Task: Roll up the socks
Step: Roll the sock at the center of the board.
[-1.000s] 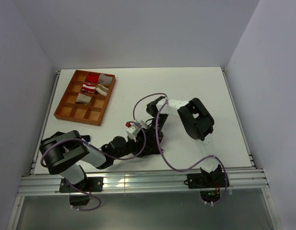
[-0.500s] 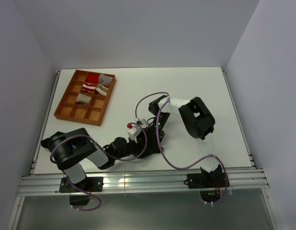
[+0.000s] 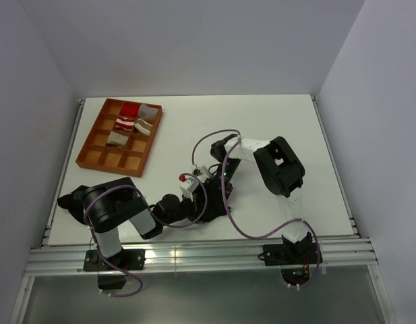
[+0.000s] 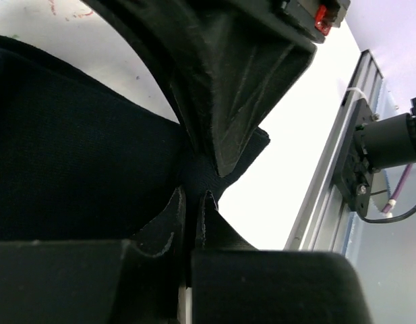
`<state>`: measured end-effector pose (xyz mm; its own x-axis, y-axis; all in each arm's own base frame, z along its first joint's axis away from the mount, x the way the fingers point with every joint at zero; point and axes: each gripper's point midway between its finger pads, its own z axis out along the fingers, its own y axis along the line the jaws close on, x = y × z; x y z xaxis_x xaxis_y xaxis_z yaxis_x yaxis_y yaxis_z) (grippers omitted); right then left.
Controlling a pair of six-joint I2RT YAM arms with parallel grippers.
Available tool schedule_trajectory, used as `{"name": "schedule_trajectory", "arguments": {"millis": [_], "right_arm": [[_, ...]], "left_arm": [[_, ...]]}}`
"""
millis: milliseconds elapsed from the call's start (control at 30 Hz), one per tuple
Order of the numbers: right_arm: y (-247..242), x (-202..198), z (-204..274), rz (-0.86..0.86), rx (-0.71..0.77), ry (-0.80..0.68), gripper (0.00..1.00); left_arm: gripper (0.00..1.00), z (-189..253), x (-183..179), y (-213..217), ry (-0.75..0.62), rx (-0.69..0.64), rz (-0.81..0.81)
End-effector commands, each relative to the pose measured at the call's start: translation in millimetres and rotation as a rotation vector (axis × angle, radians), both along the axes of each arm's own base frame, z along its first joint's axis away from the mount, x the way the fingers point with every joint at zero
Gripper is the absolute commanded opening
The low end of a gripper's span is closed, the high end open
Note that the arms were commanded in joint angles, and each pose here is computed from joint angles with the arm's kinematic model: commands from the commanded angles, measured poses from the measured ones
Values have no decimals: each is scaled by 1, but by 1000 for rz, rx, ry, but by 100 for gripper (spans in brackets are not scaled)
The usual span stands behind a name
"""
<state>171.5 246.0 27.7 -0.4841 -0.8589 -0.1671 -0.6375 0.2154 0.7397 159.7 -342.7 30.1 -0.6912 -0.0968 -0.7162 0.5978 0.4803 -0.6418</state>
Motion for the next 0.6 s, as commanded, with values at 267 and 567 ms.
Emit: {"name": "schedule_trajectory", "arguments": {"millis": [267,567], "right_arm": [[-17,58,65,-160,165,-385,36],[-44,51,77,-156,215,-677,37]], "left_arm": [[0,-25,-27,14,229,-24,-89],[0,-9,-47,17,500,-133,-248]]}}
